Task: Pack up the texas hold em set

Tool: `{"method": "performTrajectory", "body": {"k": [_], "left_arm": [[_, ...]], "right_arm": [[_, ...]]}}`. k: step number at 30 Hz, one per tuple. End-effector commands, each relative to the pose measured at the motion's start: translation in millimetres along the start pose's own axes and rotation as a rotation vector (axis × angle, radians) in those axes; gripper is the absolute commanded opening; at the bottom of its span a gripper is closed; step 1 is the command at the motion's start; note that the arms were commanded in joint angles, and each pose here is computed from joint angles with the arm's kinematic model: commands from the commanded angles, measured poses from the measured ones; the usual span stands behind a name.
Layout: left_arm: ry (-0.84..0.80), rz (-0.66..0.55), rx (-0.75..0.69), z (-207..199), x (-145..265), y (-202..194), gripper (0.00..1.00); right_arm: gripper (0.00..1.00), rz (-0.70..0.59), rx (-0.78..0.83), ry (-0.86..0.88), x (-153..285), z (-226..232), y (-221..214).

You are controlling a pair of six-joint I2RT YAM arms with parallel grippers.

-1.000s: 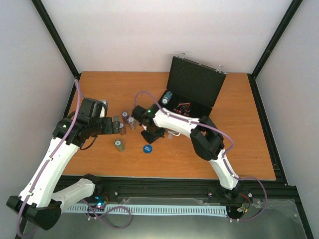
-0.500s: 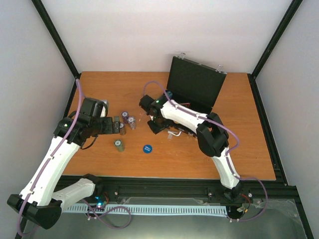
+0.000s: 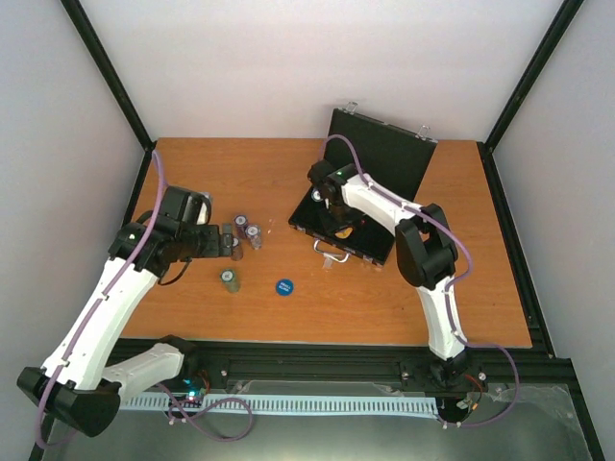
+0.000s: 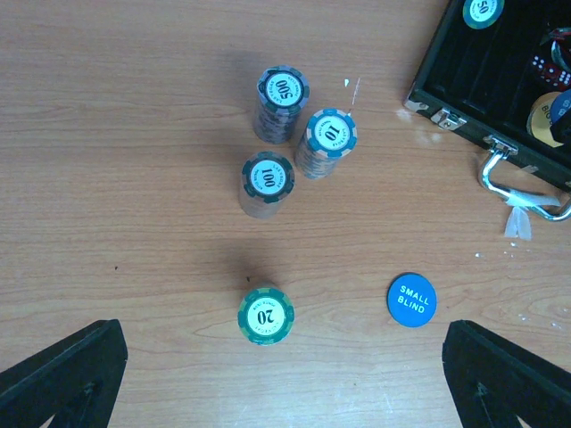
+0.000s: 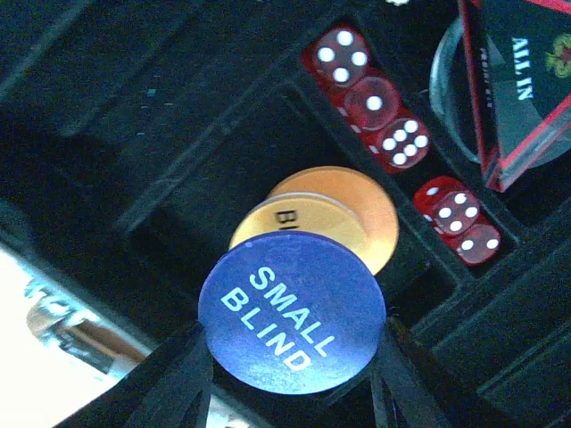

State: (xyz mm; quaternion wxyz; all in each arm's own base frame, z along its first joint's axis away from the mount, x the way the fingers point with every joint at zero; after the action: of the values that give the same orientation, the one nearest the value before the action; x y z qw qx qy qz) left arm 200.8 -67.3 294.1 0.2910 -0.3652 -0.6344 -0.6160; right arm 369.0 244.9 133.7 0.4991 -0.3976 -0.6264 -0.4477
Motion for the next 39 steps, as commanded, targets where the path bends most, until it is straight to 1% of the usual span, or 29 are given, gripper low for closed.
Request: {"method": "performTrajectory", "body": {"k": [1,7,10,11,13,14,16,20,25,28,32,34,36,38,39], "left_arm": [[-0.011,-0.016,-0.014,-2.2,0.0,6.2,1.0],[-0.016,-0.005,-0.005,-4.1,-4.3,8.4,1.0],[-0.024,0.002,-0.003,-5.9,-6.9,9.3,1.0],[-0.025,0.004,-0.003,-6.3,-7.7,9.5,1.0],[-0.024,0.005,-0.002,-6.5,-8.9,10.1,1.0],[-0.024,0.006,-0.003,-6.7,-9.2,10.5,1.0],[-0.024,0.007,-0.004,-6.7,-9.8,10.8,1.0],[-0.023,0.006,-0.009,-6.8,-10.2,11.1,1.0],[-0.027,-0.002,-0.008,-6.9,-8.9,11.7,1.0],[-0.032,-0.005,-0.008,-7.5,-8.2,12.0,1.0],[-0.039,-0.011,-0.006,-7.6,-6.4,11.8,1.0],[-0.041,-0.014,-0.006,-7.4,-5.1,11.3,1.0],[-0.043,-0.019,-0.009,-7.3,-3.6,10.9,1.0],[-0.043,-0.021,-0.01,-6.9,-2.4,10.3,1.0],[-0.044,-0.022,-0.01,-6.8,-1.9,10.2,1.0]], "right_arm": [[0.32,-0.041,-0.018,-0.009,1.1,-14.9,5.4],[0.33,-0.04,-0.036,-0.017,-13.2,-23.1,8.1],[0.36,-0.036,-0.037,-0.021,-20.3,-22.8,9.5],[0.37,-0.034,-0.038,-0.02,-22.1,-22.3,9.6],[0.47,-0.034,-0.043,-0.031,-24.6,-23.1,9.5],[0.5,-0.034,-0.045,-0.035,-24.9,-23.4,9.5],[0.54,-0.037,-0.049,-0.033,-23.8,-23.4,10.0],[0.59,-0.045,-0.056,-0.012,-16.0,-22.8,9.3],[0.61,-0.064,-0.058,0.026,4.0,-17.5,4.1],[0.63,-0.084,-0.019,0.035,23.3,0.0,-4.6],[0.71,-0.087,0.079,0.078,44.8,46.9,-27.6],[0.78,-0.068,0.128,0.121,48.7,74.5,-43.7],[0.83,-0.04,0.169,0.173,47.8,101.7,-60.2],[0.91,-0.007,0.205,0.211,41.0,125.9,-76.3],[0.94,0.012,0.219,0.221,36.5,135.8,-83.4]]}}
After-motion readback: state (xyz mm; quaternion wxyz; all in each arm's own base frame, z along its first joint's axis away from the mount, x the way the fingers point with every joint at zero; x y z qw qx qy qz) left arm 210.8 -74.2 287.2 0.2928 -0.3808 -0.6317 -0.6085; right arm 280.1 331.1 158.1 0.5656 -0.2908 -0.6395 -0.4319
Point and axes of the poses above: each gripper's point midway between its finger pads, its own x axis back along the fingers, its own z axis along the line the jaws close on, y = z × x, the point moved 7 cm from there along x, back along the fingers, and after that the axes turned 6 degrees about -x, right-handed, at the moved point
